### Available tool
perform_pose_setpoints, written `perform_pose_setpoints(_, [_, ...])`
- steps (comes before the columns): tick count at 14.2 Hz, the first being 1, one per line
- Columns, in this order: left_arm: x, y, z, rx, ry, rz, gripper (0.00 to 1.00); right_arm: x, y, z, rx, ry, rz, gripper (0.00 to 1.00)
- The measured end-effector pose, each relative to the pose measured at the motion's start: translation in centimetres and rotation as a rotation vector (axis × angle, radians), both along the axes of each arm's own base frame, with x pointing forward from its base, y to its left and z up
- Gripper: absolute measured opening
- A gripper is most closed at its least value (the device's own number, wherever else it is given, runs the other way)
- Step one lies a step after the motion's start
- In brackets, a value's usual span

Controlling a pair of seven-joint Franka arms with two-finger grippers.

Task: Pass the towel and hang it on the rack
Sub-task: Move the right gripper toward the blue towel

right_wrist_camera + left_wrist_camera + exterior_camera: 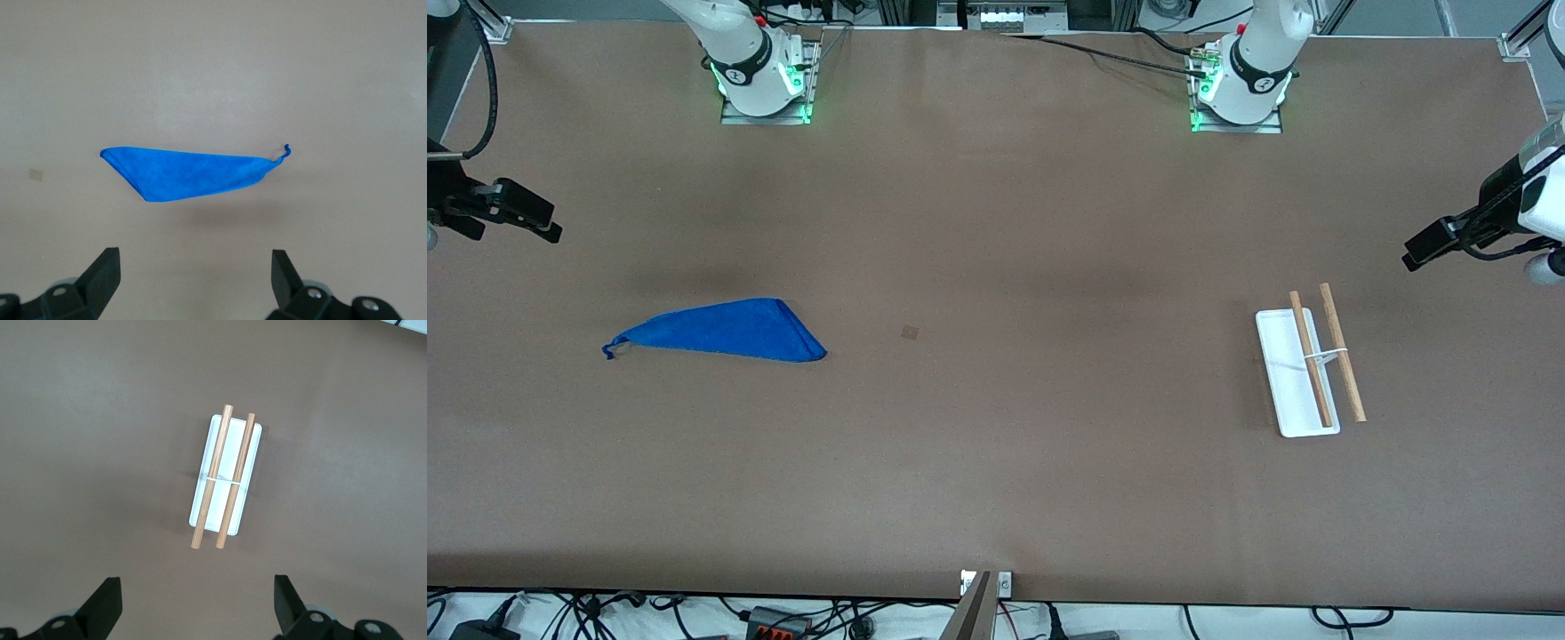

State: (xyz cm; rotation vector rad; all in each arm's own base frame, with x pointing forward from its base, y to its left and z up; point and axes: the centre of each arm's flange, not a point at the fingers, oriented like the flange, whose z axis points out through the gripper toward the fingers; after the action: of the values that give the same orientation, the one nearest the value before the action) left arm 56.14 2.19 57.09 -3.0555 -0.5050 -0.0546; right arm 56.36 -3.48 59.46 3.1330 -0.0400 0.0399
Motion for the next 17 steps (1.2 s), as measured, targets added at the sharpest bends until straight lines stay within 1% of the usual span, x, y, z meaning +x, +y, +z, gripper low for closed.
perform_pose_setpoints(7, [0.0,0.0,0.0,0.0,0.0,-0.001,1.0,0.0,0.0,-0.1,0.0,0.002,0.0,1.0])
perform_pose_setpoints(9, [0.0,0.0,0.0,0.0,0.0,-0.001,1.0,0.4,0.0,-1.1,0.0,0.016,0.0,1.0])
perform_pose_setpoints(11, [0.0,0.0,0.0,0.0,0.001,-0.001,1.0,1.4,0.2,-3.5,-0.001,0.049,0.003,1.0])
perform_pose_setpoints(14, [0.1,0.0,-0.1,0.0,0.002,-0.001,1.0,3.7,2.2,-9.3,-0.006,0.104,0.029,1.0])
perform_pose_setpoints(16, [0.1,0.0,-0.1,0.0,0.002,0.0,1.0,4.8,4.1,-13.3,-0.012,0.133,0.004,1.0])
perform_pose_setpoints(17, [0.1,0.0,-0.1,0.0,0.002,-0.001,1.0,4.9,5.2,-15.0,-0.017,0.145,-0.02,1.0])
